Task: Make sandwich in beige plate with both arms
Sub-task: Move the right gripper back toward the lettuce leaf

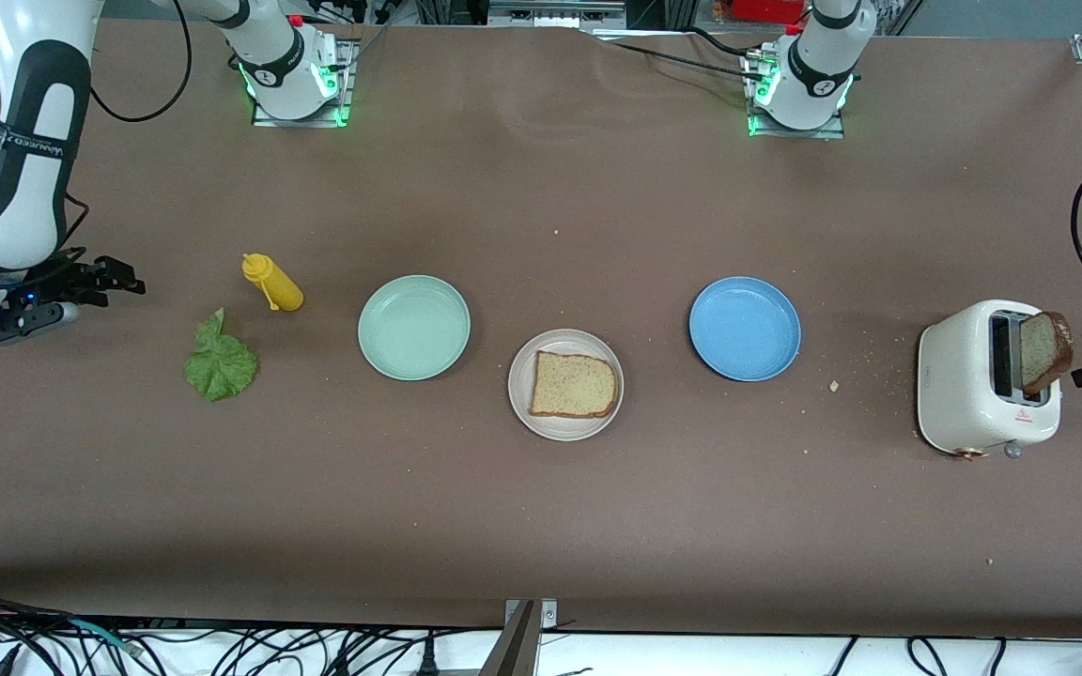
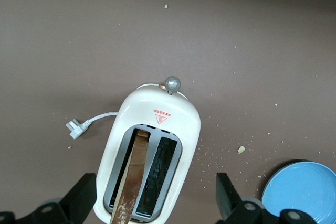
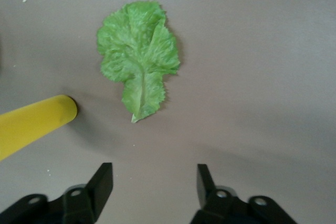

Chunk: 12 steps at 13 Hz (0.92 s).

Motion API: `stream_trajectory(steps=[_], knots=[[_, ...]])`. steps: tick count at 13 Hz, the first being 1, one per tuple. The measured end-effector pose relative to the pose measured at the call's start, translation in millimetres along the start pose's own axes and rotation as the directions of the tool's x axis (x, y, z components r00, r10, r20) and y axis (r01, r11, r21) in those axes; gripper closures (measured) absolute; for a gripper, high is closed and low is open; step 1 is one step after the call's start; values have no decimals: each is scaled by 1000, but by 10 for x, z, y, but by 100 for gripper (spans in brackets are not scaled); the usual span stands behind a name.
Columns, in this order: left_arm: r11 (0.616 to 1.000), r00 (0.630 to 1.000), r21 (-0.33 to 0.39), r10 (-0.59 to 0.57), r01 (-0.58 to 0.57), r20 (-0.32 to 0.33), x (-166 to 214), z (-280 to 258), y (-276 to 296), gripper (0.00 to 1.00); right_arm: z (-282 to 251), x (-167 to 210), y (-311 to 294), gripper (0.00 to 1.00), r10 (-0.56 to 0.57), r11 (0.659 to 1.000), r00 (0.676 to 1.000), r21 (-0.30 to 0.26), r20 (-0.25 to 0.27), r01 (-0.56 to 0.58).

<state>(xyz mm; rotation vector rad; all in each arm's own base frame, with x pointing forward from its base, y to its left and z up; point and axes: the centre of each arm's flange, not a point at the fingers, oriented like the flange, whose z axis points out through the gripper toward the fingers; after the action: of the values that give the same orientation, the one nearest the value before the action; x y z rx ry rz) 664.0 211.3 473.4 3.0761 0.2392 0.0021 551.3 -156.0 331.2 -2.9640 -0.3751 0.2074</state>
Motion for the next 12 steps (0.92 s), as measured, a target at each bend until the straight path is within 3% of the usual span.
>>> stream_trajectory(steps=[1,3,8,12], knots=[[1000,1000,0,-1,1,1,-2,3,-8,0,-15,21,-10,23,31,1000,1000,-7,1,-31],[1000,1000,-1,-4,4,4,-9,21,-25,0,-21,44,-18,13,66,998,998,-15,4,-65],[1000,1000,-3,-6,6,11,-17,53,-34,0,126,116,-105,13,123,991,991,-52,45,-120],[1000,1000,-3,-7,7,12,-19,59,-35,0,432,83,-174,13,143,981,989,-141,43,-135]])
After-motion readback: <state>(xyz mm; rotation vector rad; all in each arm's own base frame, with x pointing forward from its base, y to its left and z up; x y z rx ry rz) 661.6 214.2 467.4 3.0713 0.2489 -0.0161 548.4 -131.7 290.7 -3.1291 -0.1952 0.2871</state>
